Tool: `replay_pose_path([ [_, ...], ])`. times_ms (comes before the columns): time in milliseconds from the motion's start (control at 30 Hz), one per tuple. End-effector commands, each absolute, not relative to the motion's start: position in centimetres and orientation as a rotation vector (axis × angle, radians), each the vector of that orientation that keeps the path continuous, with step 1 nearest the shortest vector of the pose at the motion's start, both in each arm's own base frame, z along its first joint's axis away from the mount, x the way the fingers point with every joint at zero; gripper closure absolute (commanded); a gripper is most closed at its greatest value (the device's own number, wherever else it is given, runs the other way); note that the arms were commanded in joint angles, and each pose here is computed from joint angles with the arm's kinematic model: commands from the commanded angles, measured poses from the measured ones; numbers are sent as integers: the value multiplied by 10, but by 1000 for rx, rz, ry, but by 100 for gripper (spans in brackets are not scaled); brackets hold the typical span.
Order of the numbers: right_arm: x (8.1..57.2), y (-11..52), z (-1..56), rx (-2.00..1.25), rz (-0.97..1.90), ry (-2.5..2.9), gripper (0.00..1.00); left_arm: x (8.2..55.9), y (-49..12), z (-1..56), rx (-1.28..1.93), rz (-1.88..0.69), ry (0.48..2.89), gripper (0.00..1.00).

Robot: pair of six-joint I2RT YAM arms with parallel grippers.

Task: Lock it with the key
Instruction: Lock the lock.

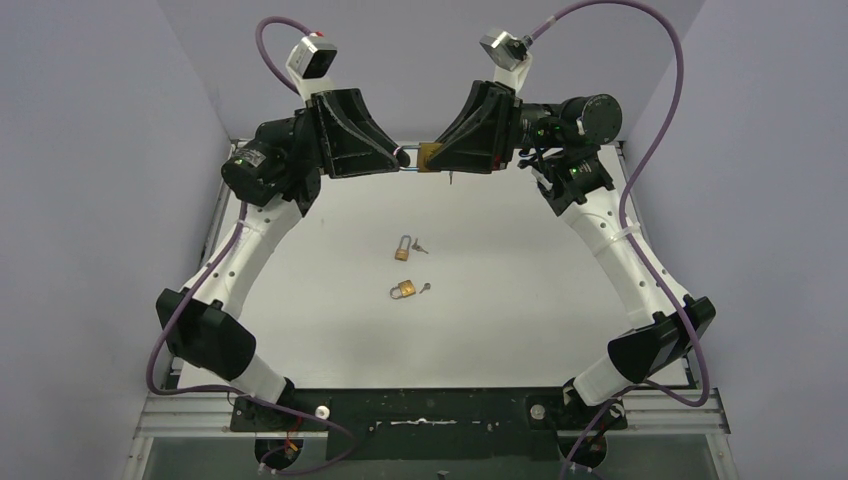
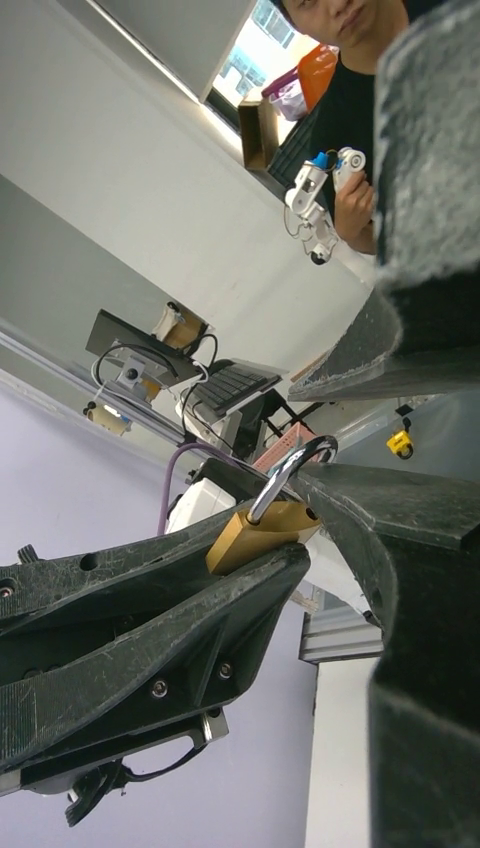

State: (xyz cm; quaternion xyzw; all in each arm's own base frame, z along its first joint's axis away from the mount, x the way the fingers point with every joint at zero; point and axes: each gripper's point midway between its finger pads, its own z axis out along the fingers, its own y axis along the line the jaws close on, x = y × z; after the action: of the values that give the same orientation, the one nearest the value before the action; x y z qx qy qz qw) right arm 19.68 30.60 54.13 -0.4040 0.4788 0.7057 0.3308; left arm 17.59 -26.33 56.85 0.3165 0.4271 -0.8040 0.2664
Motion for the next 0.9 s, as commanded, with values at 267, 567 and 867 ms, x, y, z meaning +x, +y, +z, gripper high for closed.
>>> replay_pose_path([
  [267, 186, 303, 558, -1093, 1815, 1166, 100, 166, -263, 576, 905, -2157, 1078, 100],
  [567, 167, 310, 554, -1188, 1850, 1159, 100, 164, -265, 565, 979, -2089, 1104, 100],
  [867, 157, 314, 560, -1199, 1915, 1139, 100, 168, -267, 560, 999, -2068, 1115, 100],
])
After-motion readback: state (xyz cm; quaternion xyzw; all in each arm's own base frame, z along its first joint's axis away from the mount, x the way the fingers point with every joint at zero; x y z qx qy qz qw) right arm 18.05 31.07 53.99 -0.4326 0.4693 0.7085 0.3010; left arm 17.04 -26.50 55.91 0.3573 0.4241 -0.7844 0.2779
